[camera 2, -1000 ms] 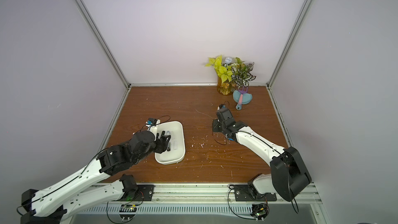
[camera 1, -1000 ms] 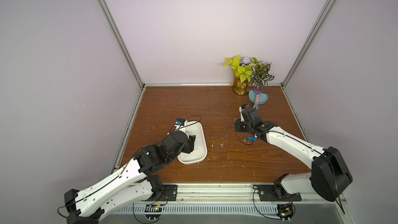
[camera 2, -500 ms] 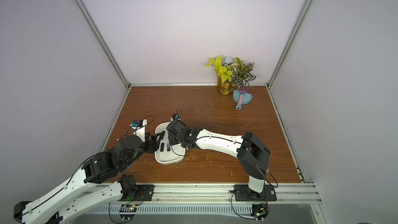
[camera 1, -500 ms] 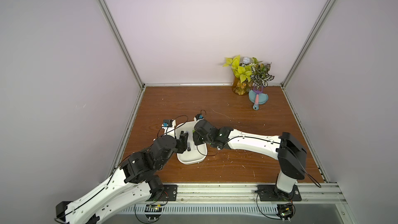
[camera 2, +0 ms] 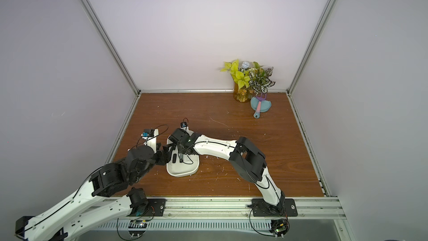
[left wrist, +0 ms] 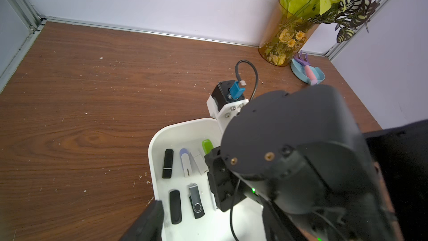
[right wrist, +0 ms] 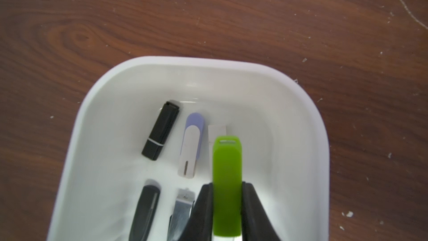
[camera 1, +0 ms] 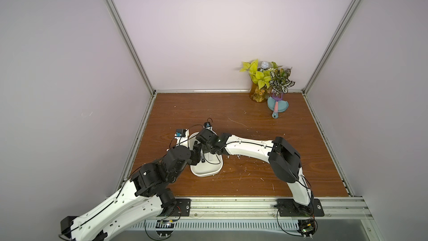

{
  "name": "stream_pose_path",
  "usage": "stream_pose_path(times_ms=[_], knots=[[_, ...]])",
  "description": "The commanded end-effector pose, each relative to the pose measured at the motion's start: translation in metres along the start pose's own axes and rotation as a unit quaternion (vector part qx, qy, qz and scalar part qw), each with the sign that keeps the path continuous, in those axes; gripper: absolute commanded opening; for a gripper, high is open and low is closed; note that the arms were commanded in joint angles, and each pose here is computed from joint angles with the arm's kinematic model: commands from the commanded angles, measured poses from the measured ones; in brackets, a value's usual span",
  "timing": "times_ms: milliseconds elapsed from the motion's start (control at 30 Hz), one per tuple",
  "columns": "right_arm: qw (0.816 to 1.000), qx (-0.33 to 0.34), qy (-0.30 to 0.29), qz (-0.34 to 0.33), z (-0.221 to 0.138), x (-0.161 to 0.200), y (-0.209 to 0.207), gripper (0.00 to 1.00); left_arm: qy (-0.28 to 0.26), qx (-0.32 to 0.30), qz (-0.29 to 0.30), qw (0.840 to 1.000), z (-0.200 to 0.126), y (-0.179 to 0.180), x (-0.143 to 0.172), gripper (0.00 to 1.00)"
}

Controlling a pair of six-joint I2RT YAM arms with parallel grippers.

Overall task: Put the usb flash drive into the storage box
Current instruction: Place the USB flash in the storage box.

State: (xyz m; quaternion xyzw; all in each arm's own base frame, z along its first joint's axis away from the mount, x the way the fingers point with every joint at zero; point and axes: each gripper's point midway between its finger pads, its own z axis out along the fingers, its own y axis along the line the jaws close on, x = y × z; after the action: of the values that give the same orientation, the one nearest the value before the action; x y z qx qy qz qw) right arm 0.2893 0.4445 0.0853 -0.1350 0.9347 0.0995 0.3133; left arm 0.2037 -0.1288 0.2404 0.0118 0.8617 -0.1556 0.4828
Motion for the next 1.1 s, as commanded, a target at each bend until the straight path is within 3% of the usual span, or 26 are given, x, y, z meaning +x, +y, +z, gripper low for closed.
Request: stream_pose_path(times_ms=[0, 633, 1067], knots=[[0.999, 0.036, 0.002, -0.009, 0.003, -0.002, -0.01, 0.12, -0.002, -0.01, -0.003, 1.0, 0.001, 0.005, 0.0, 0.67], [0.997, 0.072, 0.017, -0.005, 0.026, 0.003, -0.027, 0.15, 0.002, -0.012, 0.0, 1.0, 0.004, 0.004, 0.002, 0.68], [0.997, 0.073, 0.015, -0.001, 0.025, 0.0, -0.028, 0.26, 0.008, -0.016, 0.005, 1.0, 0.007, 0.003, 0.004, 0.68]])
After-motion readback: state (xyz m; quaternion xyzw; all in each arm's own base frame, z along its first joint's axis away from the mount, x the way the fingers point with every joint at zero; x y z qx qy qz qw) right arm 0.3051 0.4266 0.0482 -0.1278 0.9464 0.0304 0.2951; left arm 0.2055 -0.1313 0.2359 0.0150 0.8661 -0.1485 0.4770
